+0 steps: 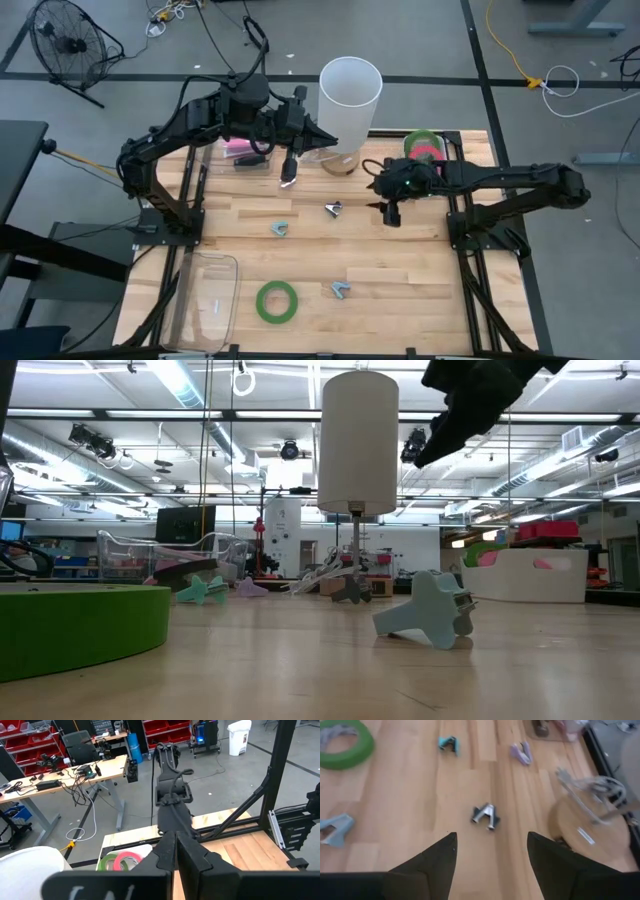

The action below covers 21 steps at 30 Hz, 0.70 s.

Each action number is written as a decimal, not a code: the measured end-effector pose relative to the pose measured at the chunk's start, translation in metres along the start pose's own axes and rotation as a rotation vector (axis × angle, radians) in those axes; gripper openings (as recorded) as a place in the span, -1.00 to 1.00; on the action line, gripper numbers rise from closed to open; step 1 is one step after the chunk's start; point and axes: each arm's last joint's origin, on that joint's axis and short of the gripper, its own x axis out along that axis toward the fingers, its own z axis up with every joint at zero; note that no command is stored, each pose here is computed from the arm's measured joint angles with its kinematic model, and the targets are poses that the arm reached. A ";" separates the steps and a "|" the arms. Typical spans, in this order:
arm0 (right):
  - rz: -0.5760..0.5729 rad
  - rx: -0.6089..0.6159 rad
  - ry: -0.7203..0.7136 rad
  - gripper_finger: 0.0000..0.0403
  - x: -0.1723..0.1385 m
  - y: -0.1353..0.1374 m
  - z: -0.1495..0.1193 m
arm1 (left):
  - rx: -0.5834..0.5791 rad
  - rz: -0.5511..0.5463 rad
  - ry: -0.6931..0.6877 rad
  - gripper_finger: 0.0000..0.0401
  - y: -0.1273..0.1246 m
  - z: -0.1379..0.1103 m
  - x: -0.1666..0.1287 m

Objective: Pick and place Stapler, Stapler remover, tape
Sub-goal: Put the green tape into the white bin

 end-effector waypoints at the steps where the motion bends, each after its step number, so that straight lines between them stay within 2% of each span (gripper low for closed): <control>1: 0.005 0.003 -0.007 0.19 0.002 0.002 0.001 | -0.001 0.000 0.000 -0.90 0.000 0.000 0.000; 7: 0.048 0.002 -0.012 0.19 0.010 0.017 0.004 | 0.000 0.000 0.000 -0.90 0.000 0.000 0.000; 21: 0.193 -0.134 -0.003 0.19 0.020 0.072 0.004 | 0.000 0.000 0.000 -0.90 0.000 0.000 0.000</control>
